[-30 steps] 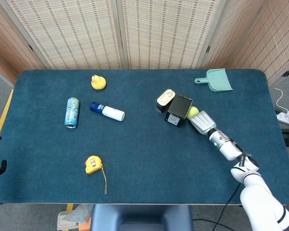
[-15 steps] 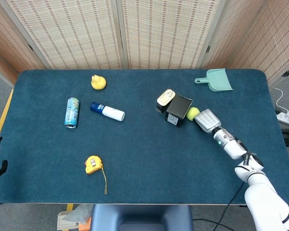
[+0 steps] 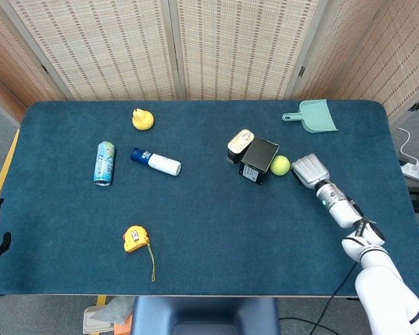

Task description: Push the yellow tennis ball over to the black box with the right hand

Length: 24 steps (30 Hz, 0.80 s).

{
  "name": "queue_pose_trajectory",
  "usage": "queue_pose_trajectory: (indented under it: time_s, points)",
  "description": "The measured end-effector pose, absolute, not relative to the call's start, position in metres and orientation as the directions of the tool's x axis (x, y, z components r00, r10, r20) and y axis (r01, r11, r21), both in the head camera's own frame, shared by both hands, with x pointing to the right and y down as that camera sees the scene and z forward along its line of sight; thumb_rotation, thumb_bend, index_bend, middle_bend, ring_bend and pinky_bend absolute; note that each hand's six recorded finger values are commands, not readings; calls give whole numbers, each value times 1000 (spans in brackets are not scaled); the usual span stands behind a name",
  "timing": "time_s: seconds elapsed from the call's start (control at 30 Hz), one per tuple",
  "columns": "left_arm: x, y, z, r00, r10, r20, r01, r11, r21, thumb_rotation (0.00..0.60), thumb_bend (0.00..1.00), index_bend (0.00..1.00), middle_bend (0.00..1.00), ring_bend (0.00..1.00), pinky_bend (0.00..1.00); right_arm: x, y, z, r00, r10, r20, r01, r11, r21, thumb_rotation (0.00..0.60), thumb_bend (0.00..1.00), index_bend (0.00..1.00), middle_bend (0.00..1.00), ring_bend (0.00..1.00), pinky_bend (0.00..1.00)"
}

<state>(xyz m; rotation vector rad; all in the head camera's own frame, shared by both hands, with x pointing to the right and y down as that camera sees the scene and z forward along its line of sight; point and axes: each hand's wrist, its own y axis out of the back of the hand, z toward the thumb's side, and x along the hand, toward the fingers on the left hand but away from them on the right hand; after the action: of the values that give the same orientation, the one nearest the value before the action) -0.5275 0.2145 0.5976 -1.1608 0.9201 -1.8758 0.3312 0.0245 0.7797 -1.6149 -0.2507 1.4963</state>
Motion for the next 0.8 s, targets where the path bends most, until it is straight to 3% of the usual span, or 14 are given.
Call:
queue_pose_trajectory:
  time_s: [0.47,0.6,0.7,0.8]
  points:
    - [-533,213,600,-345,-851,396,215,-482,-849,600,404,161,71,124,380,290,23,791,298,659,-691,-386,-579,-718,600,1000,733,886,581,798]
    - [-534,213,600,-351,-848,397,212,-485,-848,600,404,158,70,124,380,280,21,789,324,666,-672,-364,-567,-739,600,992,733,841,553,797]
    - [-534,213,599,-348,-850,396,211,-482,-850,600,404,156,70,124,381,278,19,787,333,676,-657,-340,-564,-753,600,858,733,742,495,797]
    - [-534,213,599,-346,-851,394,211,-480,-851,600,404,155,71,124,381,279,17,784,335,688,-644,-327,-555,-764,600,622,725,683,464,796]
